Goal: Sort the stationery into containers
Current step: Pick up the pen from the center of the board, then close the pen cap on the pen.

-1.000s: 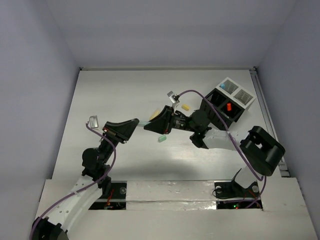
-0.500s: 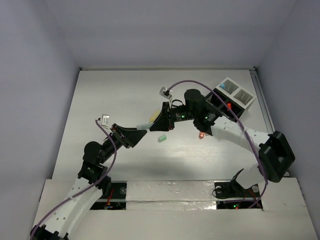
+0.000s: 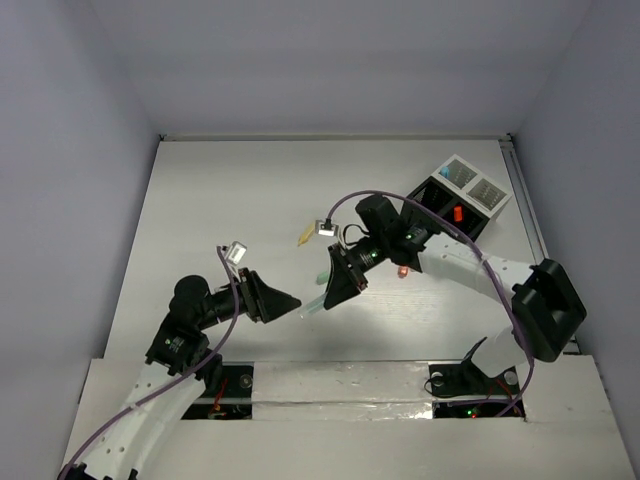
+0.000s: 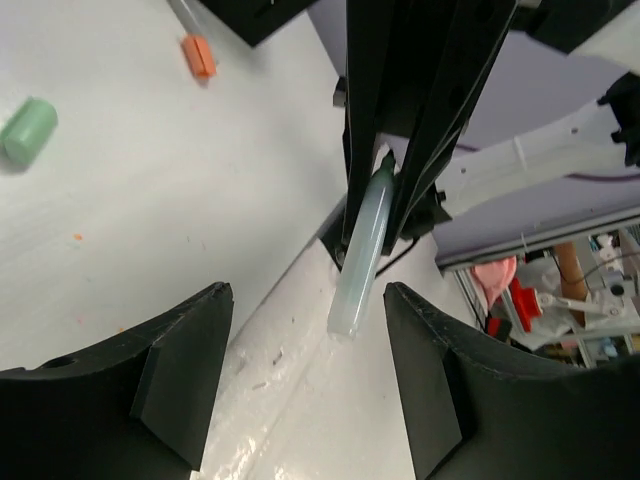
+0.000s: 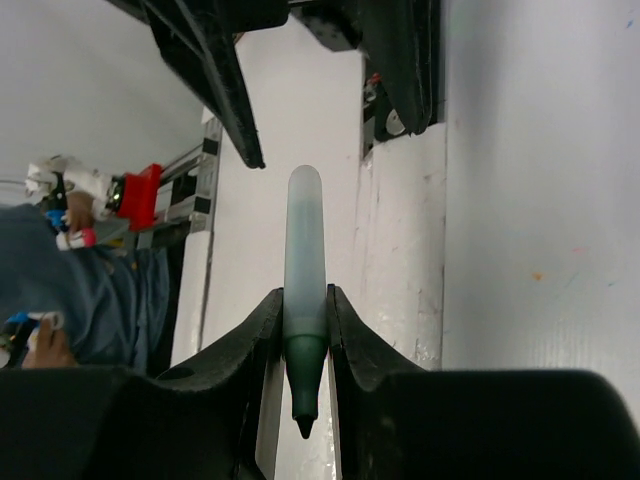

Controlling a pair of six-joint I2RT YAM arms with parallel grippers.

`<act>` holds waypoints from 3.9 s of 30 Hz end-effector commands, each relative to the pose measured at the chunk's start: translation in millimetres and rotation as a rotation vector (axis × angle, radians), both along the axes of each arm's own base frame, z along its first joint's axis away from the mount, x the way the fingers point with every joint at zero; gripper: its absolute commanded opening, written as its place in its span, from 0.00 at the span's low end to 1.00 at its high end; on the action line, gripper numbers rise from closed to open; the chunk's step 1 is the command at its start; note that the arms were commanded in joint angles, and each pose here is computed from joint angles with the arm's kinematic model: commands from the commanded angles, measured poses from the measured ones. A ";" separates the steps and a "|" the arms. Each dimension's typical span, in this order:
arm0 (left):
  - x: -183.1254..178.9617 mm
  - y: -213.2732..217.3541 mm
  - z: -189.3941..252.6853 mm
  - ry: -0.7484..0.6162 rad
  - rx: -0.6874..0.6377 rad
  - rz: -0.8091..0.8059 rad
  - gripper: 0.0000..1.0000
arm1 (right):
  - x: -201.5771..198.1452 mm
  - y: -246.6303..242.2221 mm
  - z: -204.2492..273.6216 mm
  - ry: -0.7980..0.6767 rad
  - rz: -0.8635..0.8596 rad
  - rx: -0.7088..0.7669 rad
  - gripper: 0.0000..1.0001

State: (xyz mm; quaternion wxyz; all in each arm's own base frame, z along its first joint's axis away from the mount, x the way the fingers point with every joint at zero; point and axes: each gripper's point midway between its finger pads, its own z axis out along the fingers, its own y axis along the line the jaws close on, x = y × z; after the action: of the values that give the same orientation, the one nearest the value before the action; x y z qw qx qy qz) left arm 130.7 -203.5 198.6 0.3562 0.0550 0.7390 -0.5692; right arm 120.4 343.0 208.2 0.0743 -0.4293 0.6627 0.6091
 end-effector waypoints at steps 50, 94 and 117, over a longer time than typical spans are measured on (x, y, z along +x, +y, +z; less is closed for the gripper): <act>-0.6 -1.8 3.6 -0.016 0.070 -0.045 0.00 | 17.8 51.2 16.3 -0.207 -0.034 -0.022 0.90; 91.7 43.7 17.9 -0.212 -0.015 0.513 0.00 | 152.1 8.0 -148.9 -0.824 -0.160 -0.606 0.68; 90.6 58.1 35.5 -0.234 -0.027 0.588 0.00 | 163.8 5.4 -184.8 -0.761 -0.112 -0.653 0.38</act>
State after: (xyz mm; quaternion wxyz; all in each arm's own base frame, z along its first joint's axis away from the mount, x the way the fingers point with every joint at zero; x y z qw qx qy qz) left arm 222.6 -145.6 201.7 0.5618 -0.1139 0.6983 -0.4286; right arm 277.0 341.3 24.8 0.1988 -0.5890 0.7667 0.1603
